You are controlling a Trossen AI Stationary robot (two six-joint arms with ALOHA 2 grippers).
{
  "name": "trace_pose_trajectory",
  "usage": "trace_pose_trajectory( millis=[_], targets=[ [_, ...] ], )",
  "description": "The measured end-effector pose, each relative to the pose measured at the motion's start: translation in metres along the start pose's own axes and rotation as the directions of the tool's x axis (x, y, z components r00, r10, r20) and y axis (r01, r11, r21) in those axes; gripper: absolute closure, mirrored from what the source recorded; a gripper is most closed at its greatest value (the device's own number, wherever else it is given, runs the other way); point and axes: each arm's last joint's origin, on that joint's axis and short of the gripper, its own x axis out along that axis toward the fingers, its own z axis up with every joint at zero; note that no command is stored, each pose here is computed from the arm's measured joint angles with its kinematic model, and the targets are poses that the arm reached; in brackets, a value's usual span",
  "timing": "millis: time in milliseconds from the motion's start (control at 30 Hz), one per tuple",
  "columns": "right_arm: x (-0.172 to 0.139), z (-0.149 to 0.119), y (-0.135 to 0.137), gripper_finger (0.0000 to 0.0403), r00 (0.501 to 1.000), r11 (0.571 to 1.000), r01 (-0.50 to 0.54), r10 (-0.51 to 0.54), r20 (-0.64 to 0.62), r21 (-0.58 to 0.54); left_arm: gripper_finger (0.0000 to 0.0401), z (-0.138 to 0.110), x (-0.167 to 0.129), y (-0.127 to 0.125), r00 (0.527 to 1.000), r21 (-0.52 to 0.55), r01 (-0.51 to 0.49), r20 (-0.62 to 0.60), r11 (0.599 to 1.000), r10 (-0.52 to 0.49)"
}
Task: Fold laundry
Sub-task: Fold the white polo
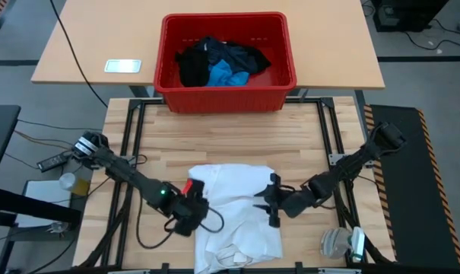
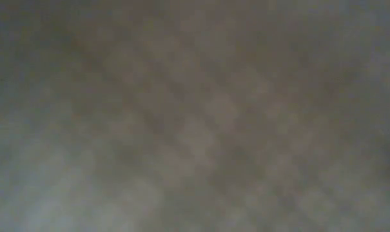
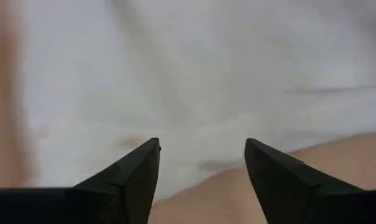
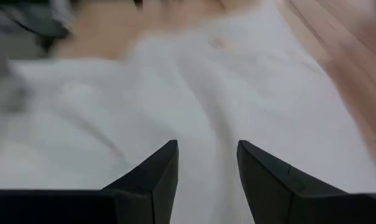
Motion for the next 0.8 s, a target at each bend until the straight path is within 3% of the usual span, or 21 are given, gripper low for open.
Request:
trace_pose_trajectory(
  millis=[267,433,533,700,800],
  targets=[
    [0.014,0.011,-0.056,0.0229,0.984,0.994,-0.049,0.065,-0.166,0.1,0.0199,-0.034,0.006,0.061,0.997,-0.175,-0.026,0.068,0.984,0.038],
    [0.015,0.017,-0.093,0.0205,0.972,0.999,-0.024,0.032,-0.235,0.036,0.0207,-0.062,0.014,0.11,0.993,-0.345,-0.074,0.064,0.936,0.102],
    [0.018,0.017,-0.114,0.0171,0.957,0.996,-0.024,0.046,-0.287,0.082,0.02,-0.074,0.028,0.139,0.992,-0.415,-0.066,0.072,0.908,0.105],
    [0.015,0.007,-0.146,0.0086,0.886,0.971,-0.053,0.154,-0.438,0.234,0.0163,-0.083,0.04,0.169,0.97,-0.421,0.158,0.235,0.893,-0.06],
    [0.012,0.004,-0.16,0.0037,0.86,0.962,-0.039,0.17,-0.48,0.271,0.0133,-0.087,0.039,0.187,0.962,-0.433,0.163,0.269,0.886,-0.046]
  ],
)
